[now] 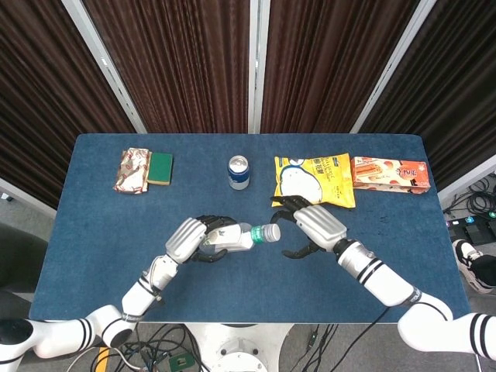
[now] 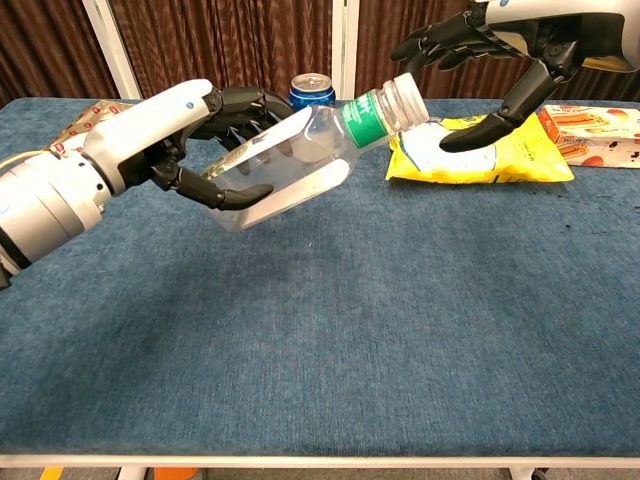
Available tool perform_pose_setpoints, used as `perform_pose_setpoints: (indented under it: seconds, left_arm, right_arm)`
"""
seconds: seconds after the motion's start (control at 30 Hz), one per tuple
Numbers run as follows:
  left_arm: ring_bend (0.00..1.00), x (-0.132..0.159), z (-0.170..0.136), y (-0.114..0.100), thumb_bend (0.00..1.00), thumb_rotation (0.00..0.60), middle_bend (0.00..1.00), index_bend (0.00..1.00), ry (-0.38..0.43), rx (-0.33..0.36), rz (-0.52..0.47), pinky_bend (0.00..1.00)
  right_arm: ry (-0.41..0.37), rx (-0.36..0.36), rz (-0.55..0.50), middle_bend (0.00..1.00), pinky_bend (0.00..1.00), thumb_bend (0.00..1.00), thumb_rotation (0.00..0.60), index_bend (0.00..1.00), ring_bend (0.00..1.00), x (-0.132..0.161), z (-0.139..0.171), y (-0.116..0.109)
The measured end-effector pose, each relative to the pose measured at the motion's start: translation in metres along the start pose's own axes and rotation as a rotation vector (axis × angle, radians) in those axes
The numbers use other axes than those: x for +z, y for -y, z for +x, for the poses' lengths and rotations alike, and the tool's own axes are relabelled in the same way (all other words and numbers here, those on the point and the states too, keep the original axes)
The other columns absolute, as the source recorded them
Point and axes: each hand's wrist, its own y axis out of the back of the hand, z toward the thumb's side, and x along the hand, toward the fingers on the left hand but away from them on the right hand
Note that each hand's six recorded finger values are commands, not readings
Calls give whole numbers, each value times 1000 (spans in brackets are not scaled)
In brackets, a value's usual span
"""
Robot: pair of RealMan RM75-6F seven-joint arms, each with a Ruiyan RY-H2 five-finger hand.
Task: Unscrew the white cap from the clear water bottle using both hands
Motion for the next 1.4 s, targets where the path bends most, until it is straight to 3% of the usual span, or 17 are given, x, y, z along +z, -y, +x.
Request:
perform_pose_setpoints:
  seconds: [0.73,1.17,1.4]
  left_arm:
    - [352,-2,-1,1,450,600,436,410,-6,-3,-2,409]
    - [352,6,0,-7,450,600,436,410,-6,14,-127,410]
    - [352,6,1,-9,450,600,435,410,-4,16,-117,410]
  right_arm:
    - [-32,-32,3,44,0,146,567,306,0,10,1,-8]
    - [-58,-162,54,68,0,165,600,302,0,11,-2,-18]
    - [-28,-103,26,69,0,164,600,302,0,6,-2,-9]
